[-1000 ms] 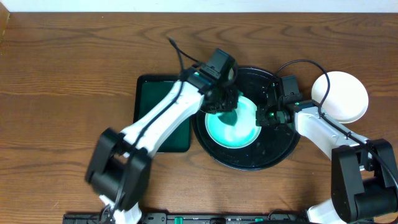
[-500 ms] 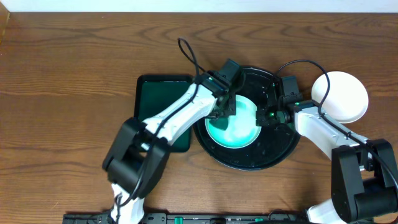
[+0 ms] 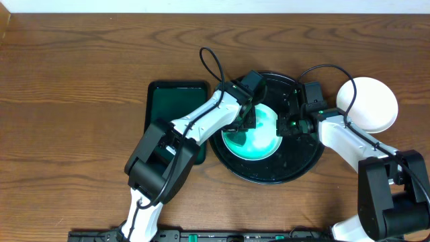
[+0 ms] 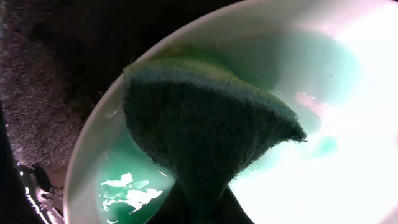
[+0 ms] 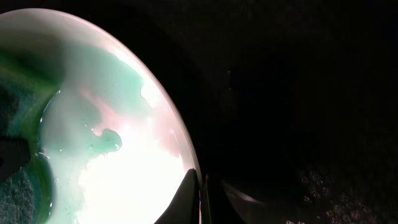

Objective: Clean dirty plates on tray and stack at the side
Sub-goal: 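Scrub the pale-green plate with the sponge while right gripper holds rim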

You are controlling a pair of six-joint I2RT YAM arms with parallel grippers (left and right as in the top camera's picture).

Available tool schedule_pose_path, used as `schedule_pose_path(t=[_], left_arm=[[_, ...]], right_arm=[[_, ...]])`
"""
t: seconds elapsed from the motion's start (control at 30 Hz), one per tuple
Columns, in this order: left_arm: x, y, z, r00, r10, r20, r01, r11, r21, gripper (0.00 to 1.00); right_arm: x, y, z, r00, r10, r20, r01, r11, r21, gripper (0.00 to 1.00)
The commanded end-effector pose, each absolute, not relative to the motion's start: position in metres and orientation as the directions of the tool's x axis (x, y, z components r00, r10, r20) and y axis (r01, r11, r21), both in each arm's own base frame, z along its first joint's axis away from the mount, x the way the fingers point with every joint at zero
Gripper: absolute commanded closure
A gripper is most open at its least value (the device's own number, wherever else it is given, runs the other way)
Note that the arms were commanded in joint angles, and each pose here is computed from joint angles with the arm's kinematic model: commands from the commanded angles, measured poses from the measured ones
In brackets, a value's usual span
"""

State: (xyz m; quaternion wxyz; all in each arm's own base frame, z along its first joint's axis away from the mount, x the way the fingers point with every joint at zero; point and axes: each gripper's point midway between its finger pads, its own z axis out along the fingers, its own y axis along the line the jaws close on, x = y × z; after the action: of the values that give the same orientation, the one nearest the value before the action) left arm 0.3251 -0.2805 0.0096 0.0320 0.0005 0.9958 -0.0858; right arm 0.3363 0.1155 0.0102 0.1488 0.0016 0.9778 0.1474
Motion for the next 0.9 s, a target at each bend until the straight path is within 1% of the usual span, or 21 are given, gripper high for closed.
schedule_pose_path(t=[0.0,0.1,0.2,0.33,0.47,0.57,0.67,0.77,0.87], left_arm=[[0.269,-0.316,-0.022,-0.978,0.113,0.178,0.049,0.944,-0.327,0.93],[0.26,-0.327,-0.015,-0.966,0.132,0.224,0.034,0.918,-0.395,0.93],[0.261,-0.33,-0.007,-0.966,0.137,0.22,0.035,0.909,-0.415,0.93],[0.271,-0.331,0.021,-0.979,0.132,0.158,0.047,0.89,-0.454,0.93],[0.289,-0.326,0.063,-0.993,0.108,0.044,0.074,0.874,-0.481,0.93],[0.302,-0.316,0.093,-0.995,0.078,-0.07,0.101,0.881,-0.461,0.93],[0.314,-0.302,0.113,-0.984,0.044,-0.173,0.112,0.907,-0.405,0.93],[0.321,-0.288,0.12,-0.973,0.021,-0.229,0.101,0.934,-0.342,0.93],[0.325,-0.276,0.113,-0.969,0.01,-0.245,0.079,0.958,-0.275,0.93]], right_arm=[[0.33,0.126,0.01,-0.959,0.027,-0.282,-0.063,0.949,0.307,0.99],[0.329,0.126,0.01,-0.959,0.027,-0.282,-0.063,0.949,0.307,0.99],[0.329,0.126,0.01,-0.959,0.027,-0.281,-0.063,0.95,0.307,0.99],[0.329,0.126,0.01,-0.959,0.027,-0.282,-0.063,0.949,0.307,0.99],[0.33,0.126,0.01,-0.959,0.028,-0.284,-0.064,0.949,0.308,0.99],[0.33,0.126,0.01,-0.958,0.028,-0.284,-0.064,0.949,0.308,0.99],[0.33,0.126,0.01,-0.959,0.028,-0.284,-0.064,0.949,0.308,0.99],[0.33,0.126,0.01,-0.958,0.027,-0.284,-0.064,0.949,0.308,0.99],[0.33,0.126,0.01,-0.958,0.028,-0.284,-0.064,0.949,0.308,0.99]])
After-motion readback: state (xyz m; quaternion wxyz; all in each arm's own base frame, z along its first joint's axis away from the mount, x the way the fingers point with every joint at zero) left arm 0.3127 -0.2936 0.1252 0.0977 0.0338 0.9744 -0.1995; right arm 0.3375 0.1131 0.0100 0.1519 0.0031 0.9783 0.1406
